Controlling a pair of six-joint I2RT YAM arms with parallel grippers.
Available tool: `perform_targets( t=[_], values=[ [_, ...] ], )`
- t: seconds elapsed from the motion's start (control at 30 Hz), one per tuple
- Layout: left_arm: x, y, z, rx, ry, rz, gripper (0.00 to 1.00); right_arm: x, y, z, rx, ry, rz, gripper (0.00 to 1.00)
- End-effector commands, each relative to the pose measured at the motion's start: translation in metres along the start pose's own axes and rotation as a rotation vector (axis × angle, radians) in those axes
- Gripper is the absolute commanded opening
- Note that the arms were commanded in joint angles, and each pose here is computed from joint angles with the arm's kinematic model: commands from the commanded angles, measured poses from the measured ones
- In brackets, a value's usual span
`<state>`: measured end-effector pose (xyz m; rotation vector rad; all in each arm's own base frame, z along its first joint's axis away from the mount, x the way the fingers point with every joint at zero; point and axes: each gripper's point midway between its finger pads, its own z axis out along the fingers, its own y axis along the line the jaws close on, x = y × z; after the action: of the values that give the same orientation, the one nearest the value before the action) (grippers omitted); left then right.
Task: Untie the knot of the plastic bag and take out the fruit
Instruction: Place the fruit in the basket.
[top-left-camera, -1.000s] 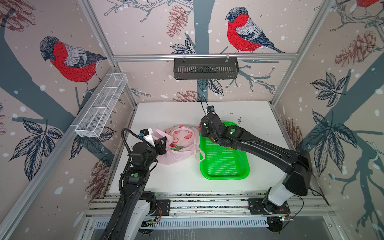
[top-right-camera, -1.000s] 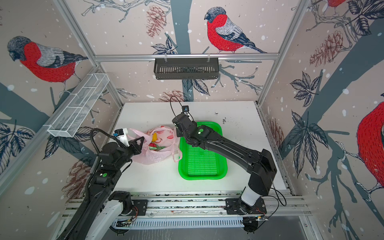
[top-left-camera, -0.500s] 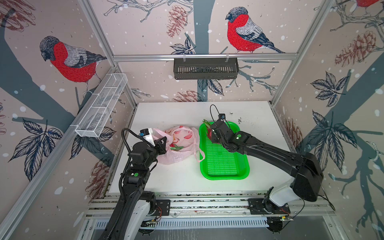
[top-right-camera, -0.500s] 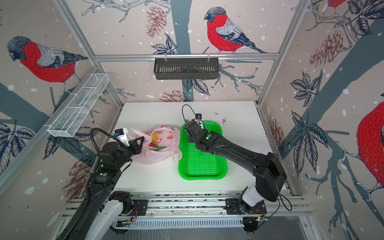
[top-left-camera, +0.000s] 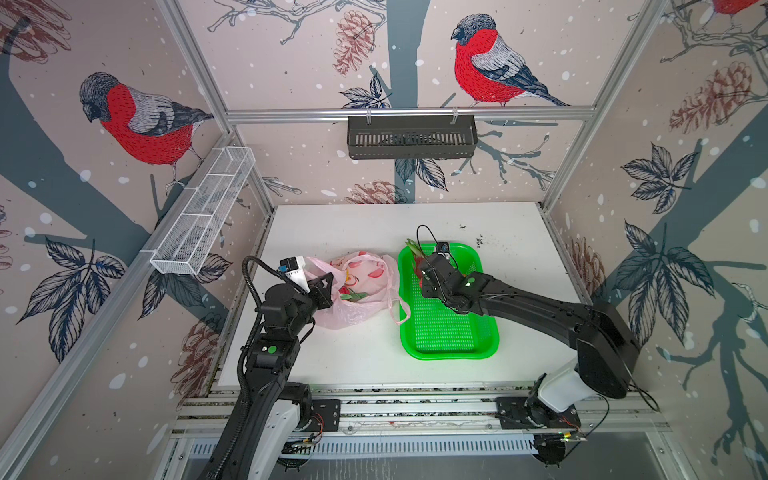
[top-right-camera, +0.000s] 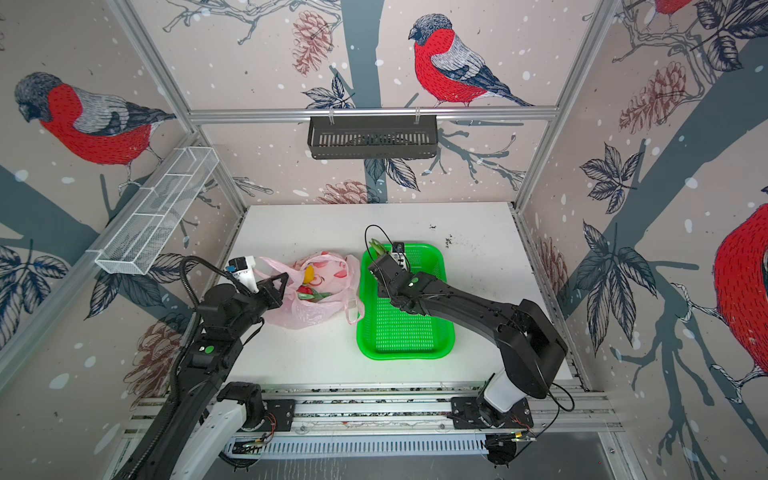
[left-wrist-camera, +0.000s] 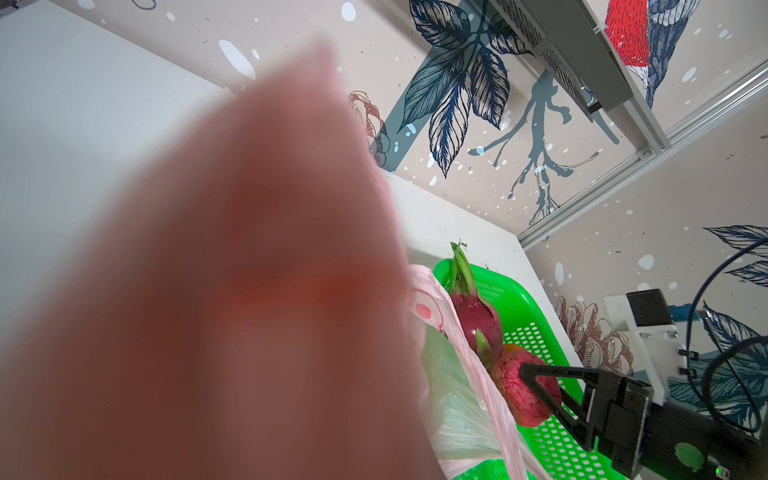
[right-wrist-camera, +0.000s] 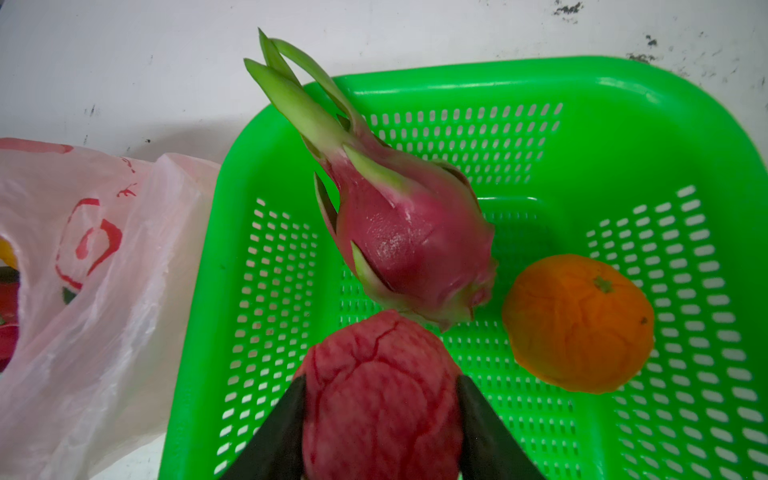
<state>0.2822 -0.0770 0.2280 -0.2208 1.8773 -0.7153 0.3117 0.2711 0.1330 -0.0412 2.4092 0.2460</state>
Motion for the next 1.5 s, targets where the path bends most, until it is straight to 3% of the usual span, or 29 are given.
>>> perform_targets(
  t=[0.0,0.43,0.83,1.47],
  values=[
    [-0.011,-0.006,-0.002,0.017,-0.039,0.012,0.12,0.003,0.007,0.005,-0.028,0.001,0.027,0.36],
    [-0.010,-0.006,-0.002,0.018,-0.037,0.010,0.12,0.028,0.029,0.027,-0.064,0.068,0.005,0.36],
    [-0.009,-0.005,-0.003,0.016,-0.034,0.010,0.12,0.038,0.031,0.051,-0.054,0.101,-0.006,0.43],
    [-0.010,-0.005,-0.004,0.008,-0.032,0.018,0.11,0.041,0.027,0.064,-0.029,0.120,-0.002,0.76]
  ],
)
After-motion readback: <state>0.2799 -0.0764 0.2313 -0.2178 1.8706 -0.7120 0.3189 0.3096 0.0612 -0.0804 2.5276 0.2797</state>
